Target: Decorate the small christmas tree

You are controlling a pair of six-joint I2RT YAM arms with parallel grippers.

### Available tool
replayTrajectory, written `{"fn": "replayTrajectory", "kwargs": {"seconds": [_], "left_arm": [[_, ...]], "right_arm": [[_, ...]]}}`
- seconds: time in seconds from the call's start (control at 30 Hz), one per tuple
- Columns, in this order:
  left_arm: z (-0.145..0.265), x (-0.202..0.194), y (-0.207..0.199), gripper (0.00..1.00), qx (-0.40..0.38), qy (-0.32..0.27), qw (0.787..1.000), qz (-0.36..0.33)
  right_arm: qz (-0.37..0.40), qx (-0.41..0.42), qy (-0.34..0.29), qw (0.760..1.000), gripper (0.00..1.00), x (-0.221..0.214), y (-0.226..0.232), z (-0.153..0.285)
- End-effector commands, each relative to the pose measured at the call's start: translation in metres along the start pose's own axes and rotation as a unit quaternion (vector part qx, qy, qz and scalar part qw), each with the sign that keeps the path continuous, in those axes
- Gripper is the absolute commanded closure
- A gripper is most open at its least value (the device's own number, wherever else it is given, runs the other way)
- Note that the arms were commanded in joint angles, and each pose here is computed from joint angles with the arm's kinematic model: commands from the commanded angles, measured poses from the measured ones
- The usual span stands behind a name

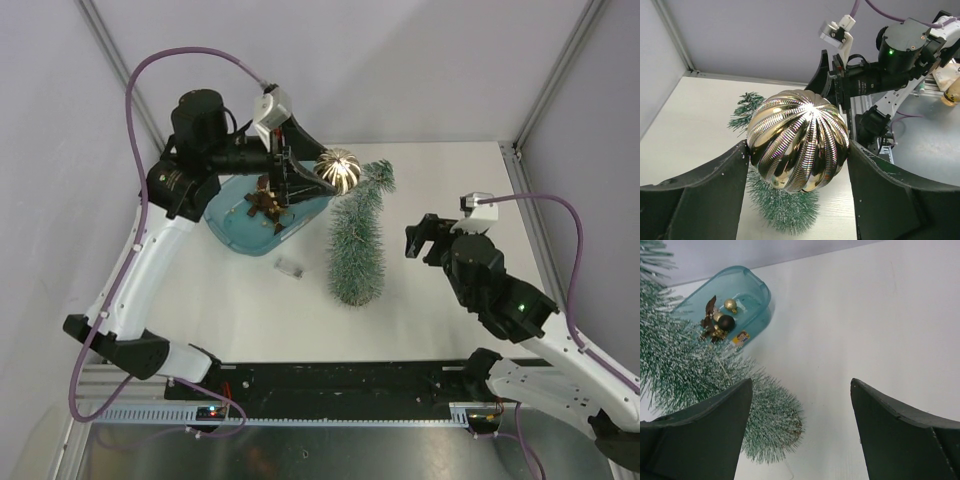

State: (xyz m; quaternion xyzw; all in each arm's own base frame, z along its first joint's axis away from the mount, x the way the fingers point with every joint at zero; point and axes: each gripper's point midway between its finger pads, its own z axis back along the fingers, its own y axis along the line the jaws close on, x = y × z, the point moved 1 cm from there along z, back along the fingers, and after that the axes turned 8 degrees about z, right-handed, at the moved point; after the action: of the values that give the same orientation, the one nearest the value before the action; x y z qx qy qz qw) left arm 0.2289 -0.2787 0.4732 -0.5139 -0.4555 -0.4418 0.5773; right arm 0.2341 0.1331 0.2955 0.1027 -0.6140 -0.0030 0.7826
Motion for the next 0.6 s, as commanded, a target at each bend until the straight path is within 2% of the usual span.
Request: {"fn": "replayTrajectory", "kwargs": {"seconds": [0.0,0.57], "left_arm": [[-0.01,-0.007,-0.001,0.64,-0.024,0.01,0.999,0.023],[-0.027,-0.007,0.015,0.65,-0.027,0.015,0.999,0.025]], "right_arm": [[-0.018,0.024,-0.028,0.999,0.16,0.018,0.007,-0.005],[-0.023,0.037,-0.025,0.999,0.17,0.016,0.006,-0.03]]}}
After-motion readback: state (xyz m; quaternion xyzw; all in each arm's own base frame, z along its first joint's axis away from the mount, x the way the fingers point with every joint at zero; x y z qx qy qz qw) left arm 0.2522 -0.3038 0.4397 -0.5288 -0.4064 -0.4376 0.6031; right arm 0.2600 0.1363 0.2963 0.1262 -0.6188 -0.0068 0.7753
